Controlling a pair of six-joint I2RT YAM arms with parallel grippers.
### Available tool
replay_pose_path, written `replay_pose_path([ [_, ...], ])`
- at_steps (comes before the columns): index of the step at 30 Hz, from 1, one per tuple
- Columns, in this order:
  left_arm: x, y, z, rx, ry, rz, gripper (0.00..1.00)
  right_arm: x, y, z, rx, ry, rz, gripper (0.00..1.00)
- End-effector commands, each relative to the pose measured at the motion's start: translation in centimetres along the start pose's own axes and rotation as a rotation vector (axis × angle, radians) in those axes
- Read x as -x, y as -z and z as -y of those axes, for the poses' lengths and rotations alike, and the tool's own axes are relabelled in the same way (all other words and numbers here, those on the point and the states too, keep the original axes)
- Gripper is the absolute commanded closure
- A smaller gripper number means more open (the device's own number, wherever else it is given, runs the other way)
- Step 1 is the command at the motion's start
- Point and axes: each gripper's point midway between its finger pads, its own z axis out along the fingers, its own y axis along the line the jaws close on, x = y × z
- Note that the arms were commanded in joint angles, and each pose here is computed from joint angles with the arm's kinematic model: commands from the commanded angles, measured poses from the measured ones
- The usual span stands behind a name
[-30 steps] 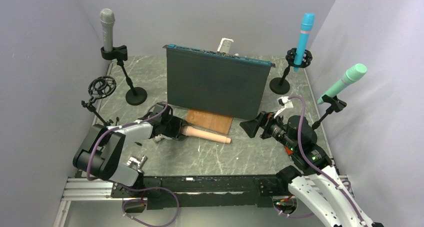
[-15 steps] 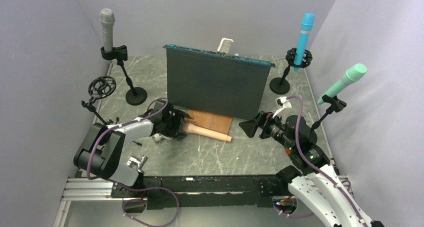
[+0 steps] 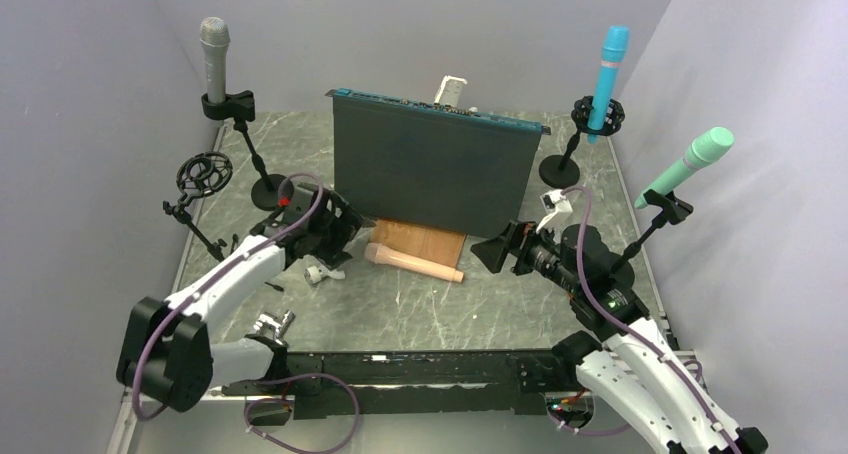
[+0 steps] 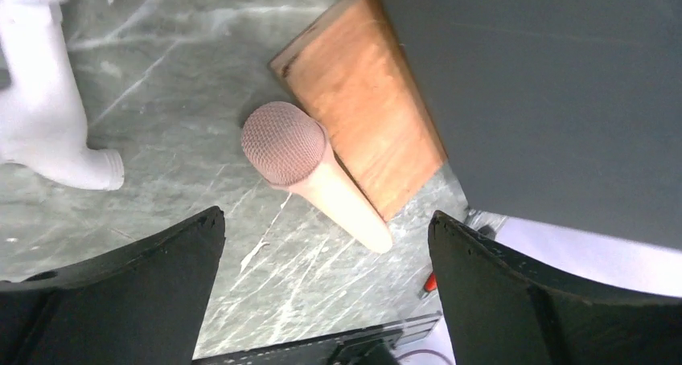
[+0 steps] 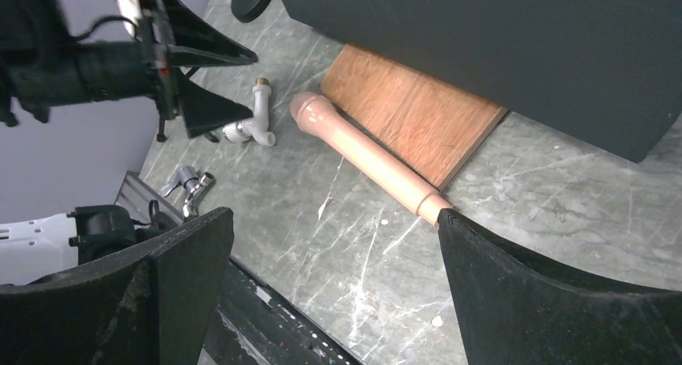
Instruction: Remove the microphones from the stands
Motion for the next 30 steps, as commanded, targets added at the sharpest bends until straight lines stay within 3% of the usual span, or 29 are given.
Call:
replay_pose_path([
  [1, 1.7, 4.2, 1.6, -0.041, -0.222, 0.096, 0.01, 0.8, -0.6, -1.3, 0.065, 0.012, 0.021, 0.0],
  [5, 1.7, 7.9, 2.4, -0.111, -0.376, 0.13, 0.01, 0.7, -1.0, -1.5, 0.081, 0.013, 0.016, 0.0],
  [11, 0.5, 14.7, 5.5, -0.36, -0.656, 0.173, 0.01, 0.2, -1.7, -1.6, 0.108, 0.009, 0.006, 0.0],
  [15, 0.7, 19.2, 6.0, -0.394, -0.768, 0.238, 0.01, -0.3, -2.1, -1.6, 0.126, 0.017, -0.013, 0.0],
  [23, 5.1, 27.3, 4.9, -0.213, -0.842, 0.492, 0.01, -0.7, -1.9, -2.1, 0.158, 0.065, -0.042, 0.0],
  [30, 10.9, 33.7, 2.2, 0.053, -0.671, 0.798, 0.02, -0.8, -1.9, -2.8, 0.198, 0.078, -0.06, 0.0],
])
